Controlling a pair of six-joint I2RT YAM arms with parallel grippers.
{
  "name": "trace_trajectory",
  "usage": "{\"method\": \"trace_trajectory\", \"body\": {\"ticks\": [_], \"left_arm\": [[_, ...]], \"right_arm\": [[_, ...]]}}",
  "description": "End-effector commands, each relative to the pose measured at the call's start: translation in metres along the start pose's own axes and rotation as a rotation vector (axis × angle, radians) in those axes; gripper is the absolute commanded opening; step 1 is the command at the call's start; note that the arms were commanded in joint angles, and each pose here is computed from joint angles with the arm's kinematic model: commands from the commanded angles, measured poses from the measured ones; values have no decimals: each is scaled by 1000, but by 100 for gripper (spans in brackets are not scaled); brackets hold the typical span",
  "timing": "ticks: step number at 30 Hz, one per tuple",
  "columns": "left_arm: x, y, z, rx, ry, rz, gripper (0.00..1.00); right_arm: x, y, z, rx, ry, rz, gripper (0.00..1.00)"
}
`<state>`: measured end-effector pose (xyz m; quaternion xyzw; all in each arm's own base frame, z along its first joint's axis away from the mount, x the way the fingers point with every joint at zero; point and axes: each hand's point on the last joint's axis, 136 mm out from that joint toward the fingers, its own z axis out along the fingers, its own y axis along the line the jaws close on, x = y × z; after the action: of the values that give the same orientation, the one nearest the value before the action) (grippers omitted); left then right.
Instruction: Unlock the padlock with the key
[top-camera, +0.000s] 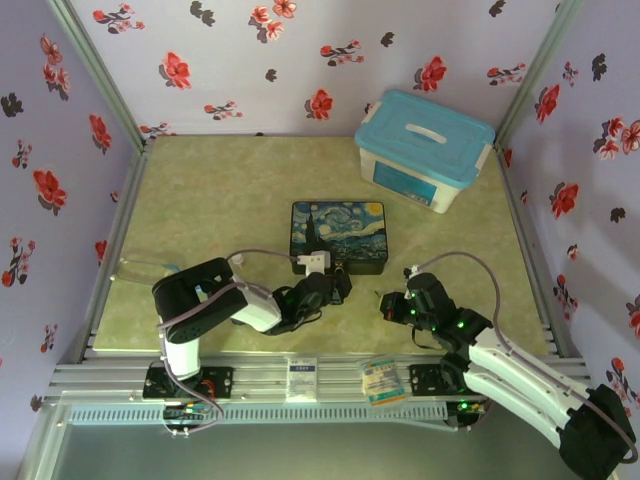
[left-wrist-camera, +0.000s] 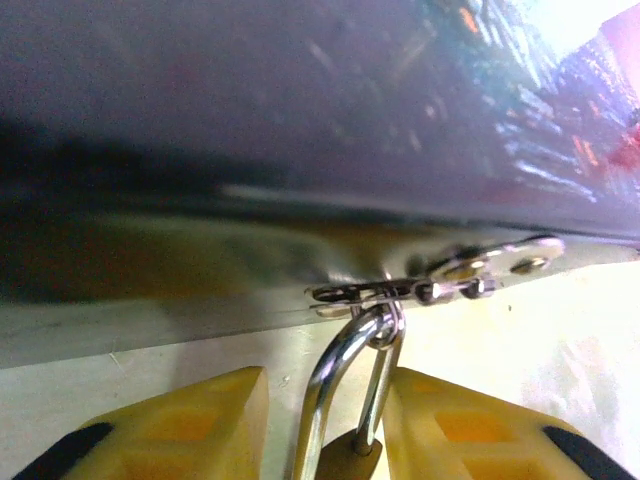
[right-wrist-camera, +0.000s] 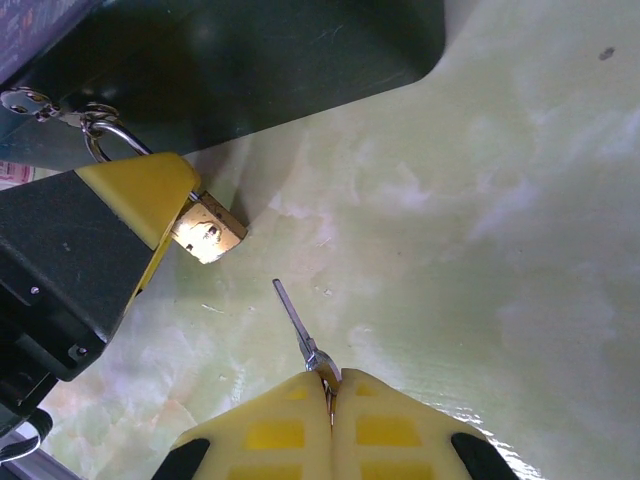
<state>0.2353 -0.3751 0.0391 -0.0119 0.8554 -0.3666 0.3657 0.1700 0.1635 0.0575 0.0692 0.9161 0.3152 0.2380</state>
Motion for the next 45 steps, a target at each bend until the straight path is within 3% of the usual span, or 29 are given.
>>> {"method": "trace_trajectory", "body": {"ticks": [1,16,23,28,45], "left_arm": [[14,16,-3,-62,22,3,34],[15,12,-4,-39,25,1,34],[11,10,-16,-1,10,-34,49],[27,7,-15,29,78,-42,45],[41,13,-20,-75,196,41,41]], "right_arm": [[-1,1,3,-19,-8,29,0],[3,7,15,-50,29,33,0],[4,7,16,-52,34,35,0],[4,6,16,-50,33,33,0],[5,3,18,-36,36,38,0]]}}
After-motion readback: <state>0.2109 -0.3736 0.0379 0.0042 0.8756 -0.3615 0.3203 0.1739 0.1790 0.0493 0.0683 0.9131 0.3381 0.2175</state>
